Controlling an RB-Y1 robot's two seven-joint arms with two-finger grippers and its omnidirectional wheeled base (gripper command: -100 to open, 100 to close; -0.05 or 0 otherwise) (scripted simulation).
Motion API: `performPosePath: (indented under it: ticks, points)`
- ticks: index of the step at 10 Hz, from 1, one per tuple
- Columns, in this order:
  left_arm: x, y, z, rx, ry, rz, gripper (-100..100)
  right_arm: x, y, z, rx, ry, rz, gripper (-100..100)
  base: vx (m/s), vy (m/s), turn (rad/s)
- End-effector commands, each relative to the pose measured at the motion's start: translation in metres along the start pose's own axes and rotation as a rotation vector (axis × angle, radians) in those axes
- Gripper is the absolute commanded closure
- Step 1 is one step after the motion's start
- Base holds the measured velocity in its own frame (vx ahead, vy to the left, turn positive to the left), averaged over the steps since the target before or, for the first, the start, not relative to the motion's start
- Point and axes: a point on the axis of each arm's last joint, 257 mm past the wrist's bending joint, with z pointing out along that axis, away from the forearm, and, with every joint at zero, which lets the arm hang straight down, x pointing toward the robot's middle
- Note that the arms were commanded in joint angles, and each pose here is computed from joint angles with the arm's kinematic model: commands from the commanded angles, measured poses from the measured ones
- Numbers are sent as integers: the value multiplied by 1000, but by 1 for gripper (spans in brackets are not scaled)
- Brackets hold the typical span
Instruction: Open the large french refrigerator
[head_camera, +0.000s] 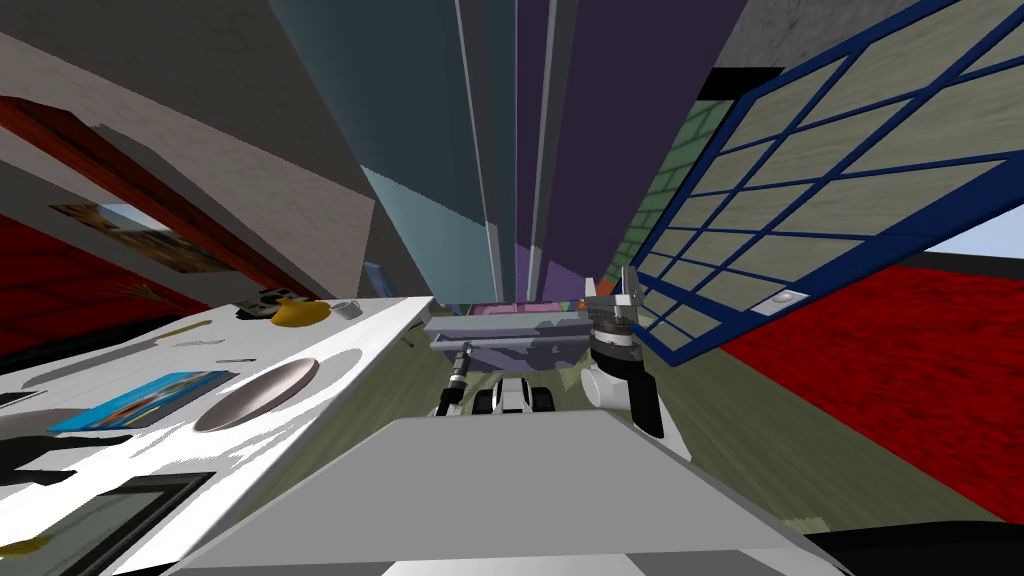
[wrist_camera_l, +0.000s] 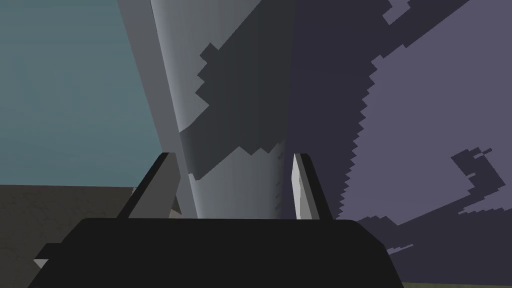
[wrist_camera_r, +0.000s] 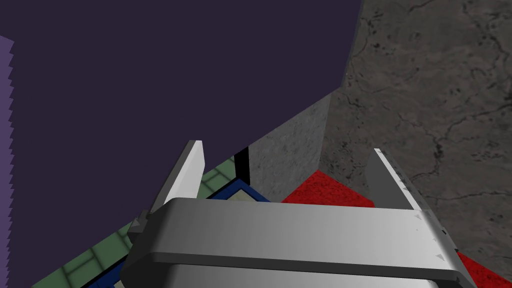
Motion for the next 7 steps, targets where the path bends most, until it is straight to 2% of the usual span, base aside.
performPosePath:
  ticks: [1, 6, 7]
  points:
    - [-1, -3, 2, 6, 5, 2, 100, 0, 0, 0, 0, 0, 0, 0, -186, -24, 52]
    - [0, -3, 2, 6, 15, 1, 100, 0, 0, 0, 0, 0, 0, 0, -182, -7, 21]
    - [5, -4, 14, 1, 13, 1, -100, 0, 0, 0, 0, 0, 0, 0, -135, 17, 38]
